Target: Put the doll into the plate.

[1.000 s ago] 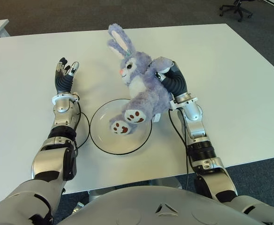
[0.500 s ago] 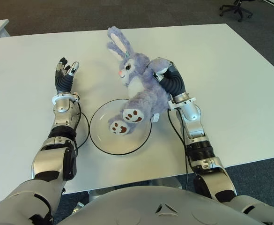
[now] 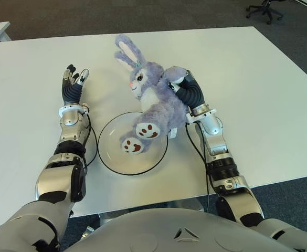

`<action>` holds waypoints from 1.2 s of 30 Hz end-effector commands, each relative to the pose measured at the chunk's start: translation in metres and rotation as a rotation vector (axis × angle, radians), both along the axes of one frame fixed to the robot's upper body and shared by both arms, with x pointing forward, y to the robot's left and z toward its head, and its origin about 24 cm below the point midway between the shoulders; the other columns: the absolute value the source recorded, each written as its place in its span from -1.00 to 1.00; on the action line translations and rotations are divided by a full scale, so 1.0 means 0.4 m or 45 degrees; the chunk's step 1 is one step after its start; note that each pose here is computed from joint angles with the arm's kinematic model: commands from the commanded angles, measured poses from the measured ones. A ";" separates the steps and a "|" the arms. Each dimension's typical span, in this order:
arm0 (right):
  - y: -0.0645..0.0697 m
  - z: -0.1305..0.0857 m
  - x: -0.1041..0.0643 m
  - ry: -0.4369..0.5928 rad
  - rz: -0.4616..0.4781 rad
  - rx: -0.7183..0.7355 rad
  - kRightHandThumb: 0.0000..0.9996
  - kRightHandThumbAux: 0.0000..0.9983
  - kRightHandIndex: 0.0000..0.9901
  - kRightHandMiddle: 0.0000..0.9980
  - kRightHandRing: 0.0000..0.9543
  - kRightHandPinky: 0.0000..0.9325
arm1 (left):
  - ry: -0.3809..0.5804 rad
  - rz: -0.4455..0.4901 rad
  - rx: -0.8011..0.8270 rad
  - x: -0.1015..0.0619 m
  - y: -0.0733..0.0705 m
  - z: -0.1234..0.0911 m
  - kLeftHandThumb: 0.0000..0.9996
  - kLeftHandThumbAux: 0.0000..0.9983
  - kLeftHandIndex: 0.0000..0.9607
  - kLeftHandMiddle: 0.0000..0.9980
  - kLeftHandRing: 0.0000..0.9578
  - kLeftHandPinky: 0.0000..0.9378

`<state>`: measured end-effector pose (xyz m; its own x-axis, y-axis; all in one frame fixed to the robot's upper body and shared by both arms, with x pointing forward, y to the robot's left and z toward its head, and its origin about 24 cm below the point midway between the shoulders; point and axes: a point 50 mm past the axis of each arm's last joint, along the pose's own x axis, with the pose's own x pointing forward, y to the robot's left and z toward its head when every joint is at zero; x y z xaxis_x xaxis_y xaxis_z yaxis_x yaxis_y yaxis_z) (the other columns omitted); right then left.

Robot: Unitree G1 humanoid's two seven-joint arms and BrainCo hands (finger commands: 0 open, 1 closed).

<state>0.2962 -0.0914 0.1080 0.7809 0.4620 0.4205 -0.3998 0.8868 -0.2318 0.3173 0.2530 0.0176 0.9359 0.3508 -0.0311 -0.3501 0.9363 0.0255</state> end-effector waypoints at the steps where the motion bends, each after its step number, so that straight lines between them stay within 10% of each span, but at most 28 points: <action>1: 0.015 -0.025 -0.005 0.065 0.015 -0.006 0.70 0.34 -0.18 0.18 0.52 0.53 | 0.343 -0.009 -0.114 -0.094 -0.054 -0.161 -1.00 0.02 -1.00 -0.89 -0.83 -0.75; 36: 0.024 -0.022 0.004 0.005 -0.038 -0.001 0.70 0.34 -0.18 0.16 0.49 0.50 | 0.356 -0.008 -0.122 -0.097 -0.053 -0.166 -1.00 0.05 -1.00 -0.89 -0.82 -0.75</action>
